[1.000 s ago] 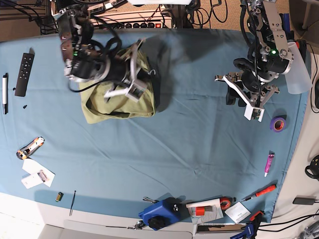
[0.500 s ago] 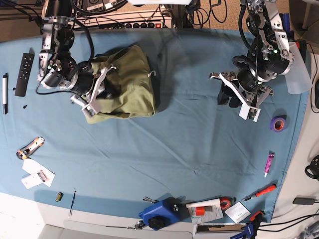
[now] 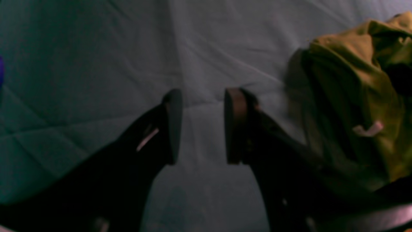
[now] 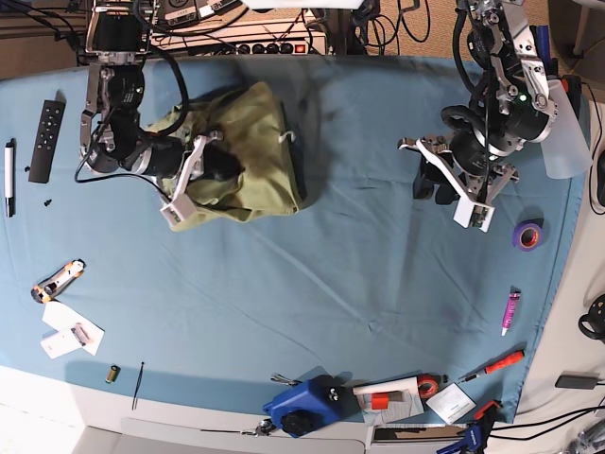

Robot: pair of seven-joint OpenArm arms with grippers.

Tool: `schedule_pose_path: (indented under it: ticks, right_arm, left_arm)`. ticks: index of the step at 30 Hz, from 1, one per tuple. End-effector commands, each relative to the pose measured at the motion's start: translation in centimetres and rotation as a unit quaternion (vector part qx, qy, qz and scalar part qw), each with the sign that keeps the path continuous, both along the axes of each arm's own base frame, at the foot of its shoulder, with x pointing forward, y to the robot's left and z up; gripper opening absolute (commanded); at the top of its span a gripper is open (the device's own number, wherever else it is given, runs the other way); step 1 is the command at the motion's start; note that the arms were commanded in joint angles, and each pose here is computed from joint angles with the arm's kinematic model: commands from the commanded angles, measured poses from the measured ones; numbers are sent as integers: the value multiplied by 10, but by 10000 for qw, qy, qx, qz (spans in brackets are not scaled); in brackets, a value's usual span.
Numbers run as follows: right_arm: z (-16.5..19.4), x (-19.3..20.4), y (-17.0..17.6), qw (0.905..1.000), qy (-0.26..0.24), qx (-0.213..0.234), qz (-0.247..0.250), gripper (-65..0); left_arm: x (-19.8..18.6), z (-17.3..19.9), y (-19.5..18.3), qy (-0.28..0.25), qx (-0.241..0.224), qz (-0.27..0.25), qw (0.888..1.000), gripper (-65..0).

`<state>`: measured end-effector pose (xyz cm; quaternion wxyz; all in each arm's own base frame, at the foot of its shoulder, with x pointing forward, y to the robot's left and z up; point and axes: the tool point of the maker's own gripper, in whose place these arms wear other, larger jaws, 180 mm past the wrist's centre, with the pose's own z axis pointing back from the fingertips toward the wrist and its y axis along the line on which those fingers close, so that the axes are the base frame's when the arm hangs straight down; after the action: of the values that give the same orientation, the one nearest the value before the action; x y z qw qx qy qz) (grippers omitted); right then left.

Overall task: Layout the t-shirt on the table in an organized manner, then fold the t-shirt properly
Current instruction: 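Press and tuck the folded end with the right gripper, then withdraw the right gripper and move the left gripper to the shirt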

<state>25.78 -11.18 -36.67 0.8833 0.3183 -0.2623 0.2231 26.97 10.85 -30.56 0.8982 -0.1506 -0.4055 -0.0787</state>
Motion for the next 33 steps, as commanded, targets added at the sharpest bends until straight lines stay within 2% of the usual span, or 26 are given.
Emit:
schedule_pose_path:
  ticks: [1, 5, 9, 12, 15, 21, 23, 28, 33]
  right_arm:
    - [25, 7, 9, 9989, -363, 237, 150, -650]
    - [52, -6, 27, 9950, -642, 634, 421, -650]
    - [31, -29, 26, 9972, -245, 602, 382, -650]
    - [6, -44, 15, 9992, 99, 234, 299, -650]
    - [-11, -41, 4, 9999, 150, -47, 63, -650]
    - [-9, -34, 4, 9998, 110, 142, -51, -650]
    - [0, -31, 9, 9996, 16, 269, 22, -650]
    - [37, -22, 18, 9974, -650, 124, 282, -650]
    - [72, -9, 3, 9872, -1483, -550, 193, -650]
  left_arm:
    - [5, 11, -2, -231, -52, -18, 9997, -446]
    - [5, 11, -2, -229, -52, -17, 9997, -446]
    - [5, 11, -2, -227, -52, -19, 9997, -446]
    - [5, 11, -2, -227, -52, -19, 9997, -446]
    - [5, 11, -2, -227, -52, -19, 9997, -446]
    - [5, 11, -1, -226, -48, -15, 9997, -446]
    - [5, 11, -1, -228, -48, -15, 9997, -446]
    - [5, 12, -4, -243, -136, -45, 9996, -446]
    - [0, 26, -30, -421, -771, -518, 9948, -446]
